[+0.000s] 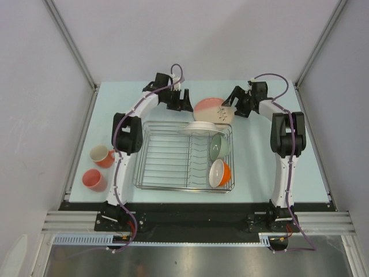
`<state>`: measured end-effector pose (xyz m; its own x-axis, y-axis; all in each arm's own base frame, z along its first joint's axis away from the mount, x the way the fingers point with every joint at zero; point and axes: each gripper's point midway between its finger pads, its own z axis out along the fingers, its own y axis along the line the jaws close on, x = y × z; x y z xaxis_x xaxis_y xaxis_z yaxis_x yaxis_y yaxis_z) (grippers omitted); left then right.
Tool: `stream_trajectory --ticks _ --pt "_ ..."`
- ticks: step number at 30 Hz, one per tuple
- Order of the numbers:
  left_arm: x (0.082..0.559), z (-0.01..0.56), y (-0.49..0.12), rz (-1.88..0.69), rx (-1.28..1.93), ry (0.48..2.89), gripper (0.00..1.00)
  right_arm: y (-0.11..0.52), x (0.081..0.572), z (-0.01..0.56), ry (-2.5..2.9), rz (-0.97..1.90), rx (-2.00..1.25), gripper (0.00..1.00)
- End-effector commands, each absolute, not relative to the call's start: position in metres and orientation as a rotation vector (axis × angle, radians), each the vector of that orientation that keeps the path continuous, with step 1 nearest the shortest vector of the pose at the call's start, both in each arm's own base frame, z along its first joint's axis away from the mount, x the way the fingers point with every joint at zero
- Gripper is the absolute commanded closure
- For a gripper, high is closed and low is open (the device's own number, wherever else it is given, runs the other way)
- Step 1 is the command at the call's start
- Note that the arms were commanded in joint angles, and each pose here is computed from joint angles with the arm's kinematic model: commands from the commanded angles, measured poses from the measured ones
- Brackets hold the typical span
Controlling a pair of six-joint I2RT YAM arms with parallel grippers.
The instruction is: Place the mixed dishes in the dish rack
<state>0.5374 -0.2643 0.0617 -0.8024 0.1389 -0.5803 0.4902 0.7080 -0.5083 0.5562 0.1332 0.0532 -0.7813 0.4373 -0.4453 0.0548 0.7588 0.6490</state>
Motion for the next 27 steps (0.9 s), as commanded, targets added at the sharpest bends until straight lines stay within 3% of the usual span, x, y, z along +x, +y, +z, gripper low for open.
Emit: stream_trajectory --ticks 1,15,27 --pt "0.548 0.072 -0.289 -0.978 0.48 2.328 0.08 0.149 0.545 0.03 2.394 0.921 0.391 0.0" --pt "0.535 0.042 -0.318 -1.098 0.484 2.362 0.09 0.184 0.523 0.014 2.48 1.001 0.338 0.0" --pt "0.514 0.046 -0.348 -1.23 0.538 2.351 0.11 0.211 0.513 0.01 2.459 1.252 0.364 0.0"
